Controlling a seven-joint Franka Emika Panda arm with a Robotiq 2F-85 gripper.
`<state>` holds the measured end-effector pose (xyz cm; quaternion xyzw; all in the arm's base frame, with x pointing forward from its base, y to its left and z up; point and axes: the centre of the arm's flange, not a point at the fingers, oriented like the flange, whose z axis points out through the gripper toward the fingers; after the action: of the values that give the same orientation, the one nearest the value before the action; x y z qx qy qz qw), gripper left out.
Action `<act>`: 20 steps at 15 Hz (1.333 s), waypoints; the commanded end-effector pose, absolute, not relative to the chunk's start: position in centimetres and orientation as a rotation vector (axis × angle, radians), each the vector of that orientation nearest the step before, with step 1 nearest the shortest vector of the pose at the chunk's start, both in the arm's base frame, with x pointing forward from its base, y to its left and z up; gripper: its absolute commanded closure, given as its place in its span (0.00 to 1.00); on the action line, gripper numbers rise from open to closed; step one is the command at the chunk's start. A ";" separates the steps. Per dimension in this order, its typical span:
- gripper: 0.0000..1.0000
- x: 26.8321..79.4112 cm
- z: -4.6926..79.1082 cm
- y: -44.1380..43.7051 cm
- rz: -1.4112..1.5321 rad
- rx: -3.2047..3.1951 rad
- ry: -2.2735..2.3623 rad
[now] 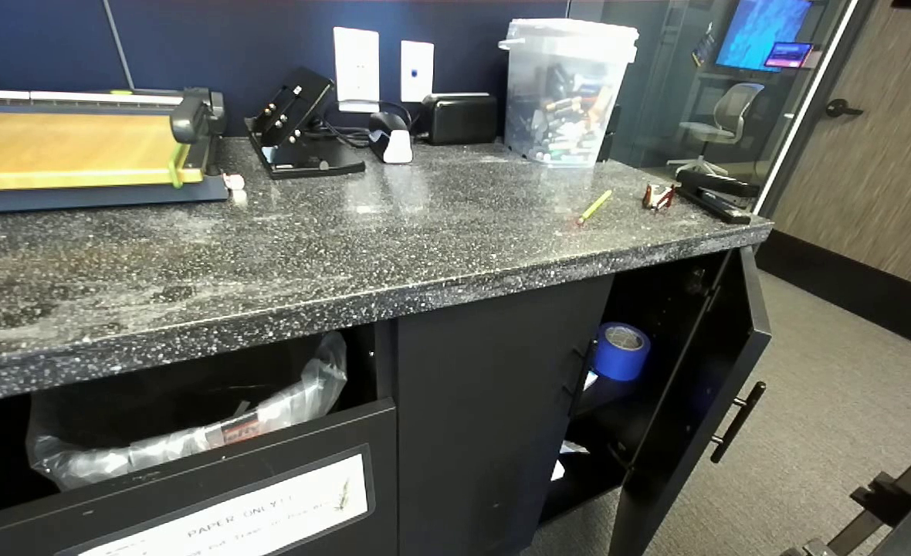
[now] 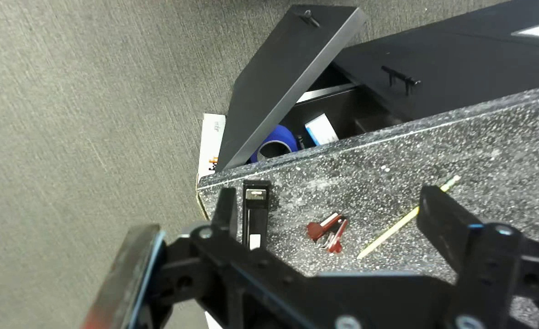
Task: Move the black stapler to the left
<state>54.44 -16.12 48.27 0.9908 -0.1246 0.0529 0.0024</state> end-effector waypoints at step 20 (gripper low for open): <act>0.01 80.8 28.7 -26.3 -0.047 2.895 -1.174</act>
<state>73.70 -24.22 29.82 0.9372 -0.3481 -0.0165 0.0111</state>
